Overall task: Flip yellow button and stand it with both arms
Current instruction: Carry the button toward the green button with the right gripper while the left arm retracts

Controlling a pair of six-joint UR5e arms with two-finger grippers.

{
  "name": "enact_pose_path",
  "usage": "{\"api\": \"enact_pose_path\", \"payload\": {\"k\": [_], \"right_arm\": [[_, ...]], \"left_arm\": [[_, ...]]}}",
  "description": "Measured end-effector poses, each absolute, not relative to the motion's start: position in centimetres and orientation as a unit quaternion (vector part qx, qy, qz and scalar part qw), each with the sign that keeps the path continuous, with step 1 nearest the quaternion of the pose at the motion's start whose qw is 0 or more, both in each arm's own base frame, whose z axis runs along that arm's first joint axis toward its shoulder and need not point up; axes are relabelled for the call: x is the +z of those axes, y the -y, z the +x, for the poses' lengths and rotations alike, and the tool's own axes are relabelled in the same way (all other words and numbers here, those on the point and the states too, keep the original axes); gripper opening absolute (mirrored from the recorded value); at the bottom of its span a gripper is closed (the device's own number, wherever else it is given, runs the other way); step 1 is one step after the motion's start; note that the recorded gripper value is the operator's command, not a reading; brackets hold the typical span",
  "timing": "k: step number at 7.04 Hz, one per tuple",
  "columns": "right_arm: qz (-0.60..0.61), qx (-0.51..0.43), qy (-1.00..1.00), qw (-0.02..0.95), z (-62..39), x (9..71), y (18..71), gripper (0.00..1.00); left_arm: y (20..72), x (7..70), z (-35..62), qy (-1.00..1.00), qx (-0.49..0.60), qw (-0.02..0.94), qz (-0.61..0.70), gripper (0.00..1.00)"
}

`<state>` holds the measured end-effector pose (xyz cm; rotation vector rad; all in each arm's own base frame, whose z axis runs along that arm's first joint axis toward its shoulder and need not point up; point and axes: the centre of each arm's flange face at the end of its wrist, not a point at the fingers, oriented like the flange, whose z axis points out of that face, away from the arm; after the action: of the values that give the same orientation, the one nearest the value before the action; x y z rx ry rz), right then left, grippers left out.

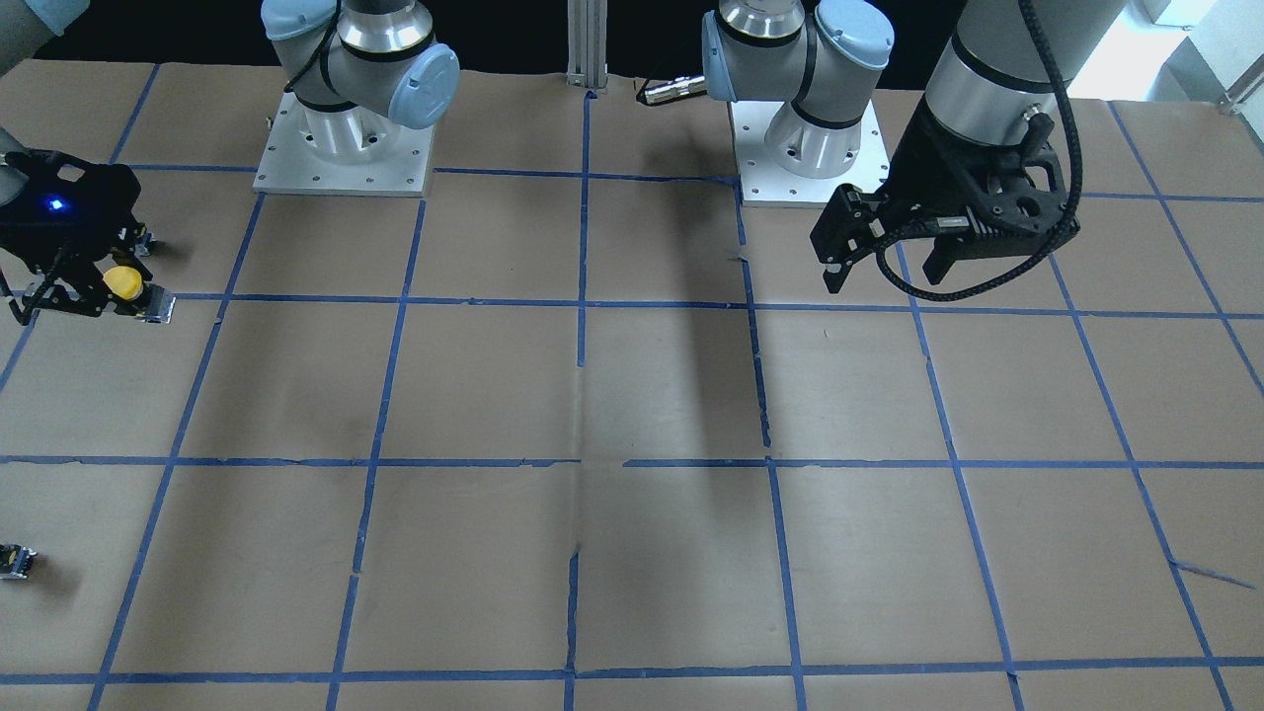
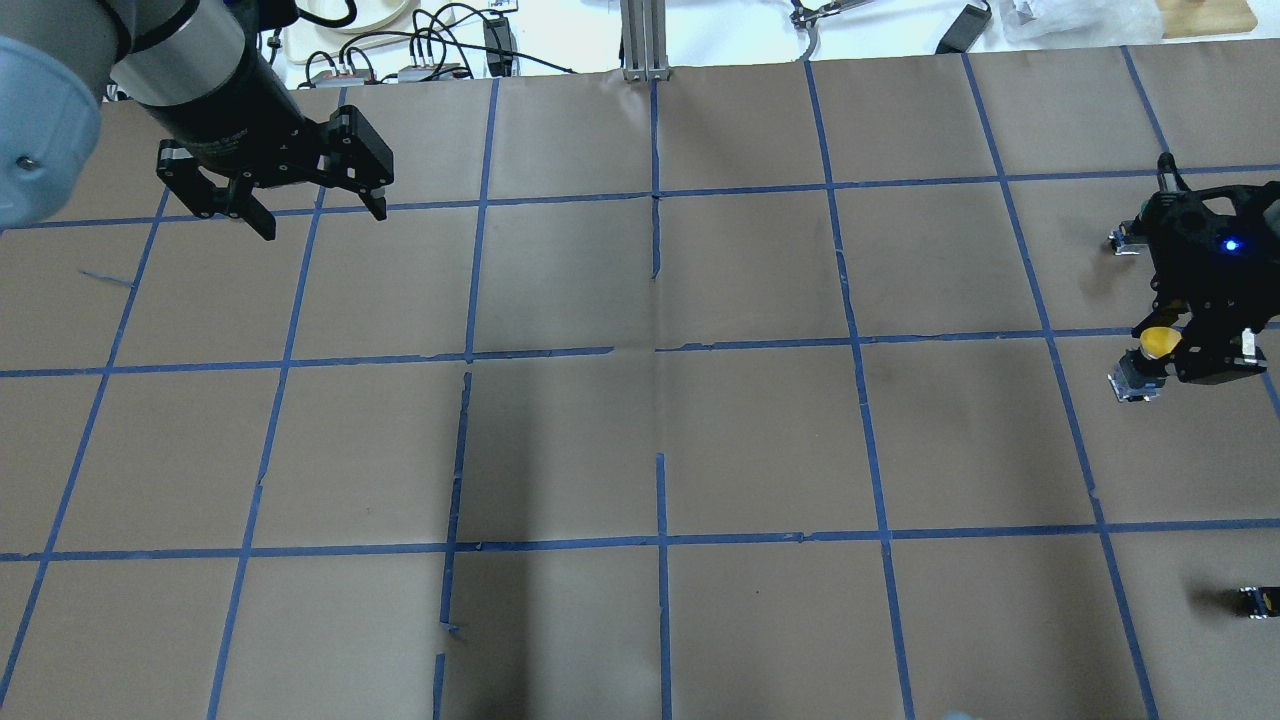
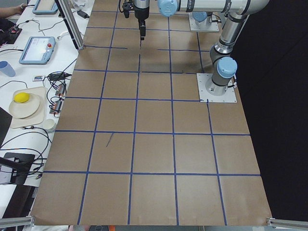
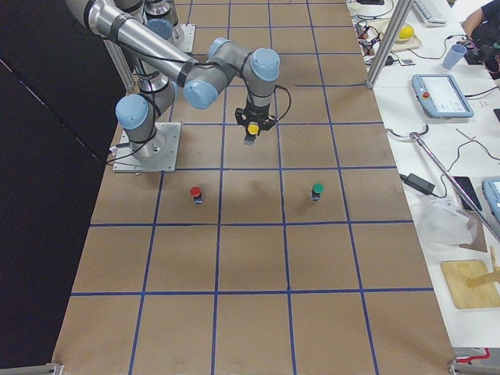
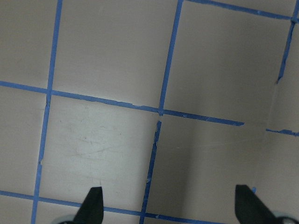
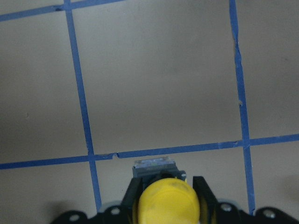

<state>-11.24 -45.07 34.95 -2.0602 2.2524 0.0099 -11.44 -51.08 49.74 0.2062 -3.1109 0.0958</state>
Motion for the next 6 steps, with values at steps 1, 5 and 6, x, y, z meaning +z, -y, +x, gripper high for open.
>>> {"api": "enact_pose_path", "payload": {"k": [1, 5, 6], "right_arm": [[-0.687, 0.001, -0.725, 0.043, -12.7, 34.3, 44.7, 0.39], [-0.735, -0.006, -0.677, 0.035, -19.0, 30.6, 45.3, 0.39], [-0.741, -0.009, -0.671, 0.029, -20.8, 29.5, 45.5, 0.38]], "left_arm": [[51.0, 50.3, -11.6, 0.997, 0.038, 0.013, 0.062, 1.0], [49.7, 51.7, -10.3, 0.996, 0.05, 0.007, 0.074, 1.0], [49.5, 51.8, -10.1, 0.996, 0.051, 0.007, 0.076, 1.0]]}}
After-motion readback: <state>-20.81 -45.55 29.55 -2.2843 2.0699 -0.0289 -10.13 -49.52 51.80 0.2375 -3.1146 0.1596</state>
